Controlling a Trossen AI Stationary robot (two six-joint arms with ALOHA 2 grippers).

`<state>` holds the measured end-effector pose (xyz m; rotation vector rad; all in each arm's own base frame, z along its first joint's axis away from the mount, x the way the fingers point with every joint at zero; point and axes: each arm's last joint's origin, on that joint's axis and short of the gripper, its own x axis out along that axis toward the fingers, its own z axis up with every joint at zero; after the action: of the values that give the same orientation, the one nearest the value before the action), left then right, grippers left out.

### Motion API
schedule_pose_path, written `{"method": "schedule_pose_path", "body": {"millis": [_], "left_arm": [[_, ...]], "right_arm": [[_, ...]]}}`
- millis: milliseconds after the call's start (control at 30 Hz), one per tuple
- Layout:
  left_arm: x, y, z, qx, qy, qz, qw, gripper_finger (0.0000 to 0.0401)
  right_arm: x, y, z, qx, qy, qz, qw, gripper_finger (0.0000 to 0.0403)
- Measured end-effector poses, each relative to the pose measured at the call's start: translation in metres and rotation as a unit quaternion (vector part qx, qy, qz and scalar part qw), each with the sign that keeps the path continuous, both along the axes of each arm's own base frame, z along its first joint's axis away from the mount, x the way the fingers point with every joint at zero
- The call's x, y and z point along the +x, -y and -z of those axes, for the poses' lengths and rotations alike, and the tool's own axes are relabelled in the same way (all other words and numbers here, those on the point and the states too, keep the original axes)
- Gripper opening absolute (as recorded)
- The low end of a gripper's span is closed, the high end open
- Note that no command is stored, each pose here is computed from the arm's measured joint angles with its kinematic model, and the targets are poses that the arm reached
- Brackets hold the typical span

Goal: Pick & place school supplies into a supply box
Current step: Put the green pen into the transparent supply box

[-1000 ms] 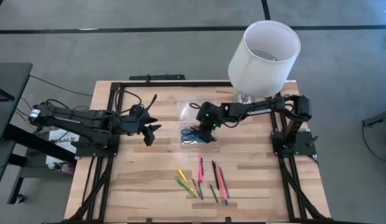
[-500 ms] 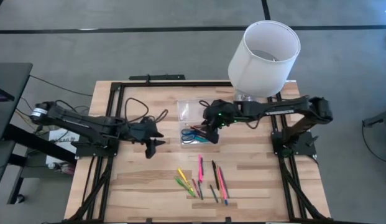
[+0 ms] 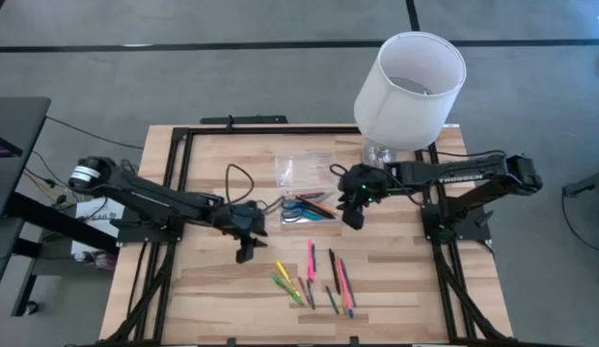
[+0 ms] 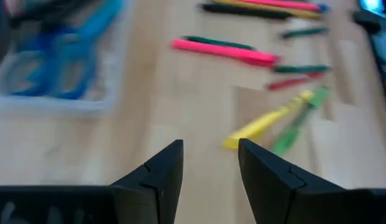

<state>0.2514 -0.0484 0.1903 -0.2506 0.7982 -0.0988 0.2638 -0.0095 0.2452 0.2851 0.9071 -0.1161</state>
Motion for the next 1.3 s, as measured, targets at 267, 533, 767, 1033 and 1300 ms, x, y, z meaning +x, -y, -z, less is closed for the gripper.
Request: {"method": "schedule_pose_path", "body": {"millis": [267,533,767,1033,1300], "left_arm": [[0.024,0.015,0.017,-0.026,0.014,0.112,0.993,0.0148],[0.045,0.045,0.027,-0.001,0.007,0.217,0.976,0.0148],[0.052,0.048,0.028,0.021,0.021,0.226,0.974,0.0148],[0.061,0.065,0.039,0.033,0.006,0.248,0.968,0.0148],[0.08,0.084,0.051,0.042,-0.008,0.253,0.966,0.0148]], "right_arm": [[-0.025,-0.019,0.017,0.028,-0.033,0.019,0.999,0.0118],[-0.049,-0.032,0.025,0.032,-0.06,0.048,0.997,0.0118],[-0.065,-0.04,0.021,0.002,-0.077,0.068,0.995,0.0118],[-0.08,-0.049,0.019,-0.009,-0.105,0.063,0.992,0.0118],[-0.097,-0.069,0.024,-0.072,-0.055,0.001,0.996,0.0118]]}}
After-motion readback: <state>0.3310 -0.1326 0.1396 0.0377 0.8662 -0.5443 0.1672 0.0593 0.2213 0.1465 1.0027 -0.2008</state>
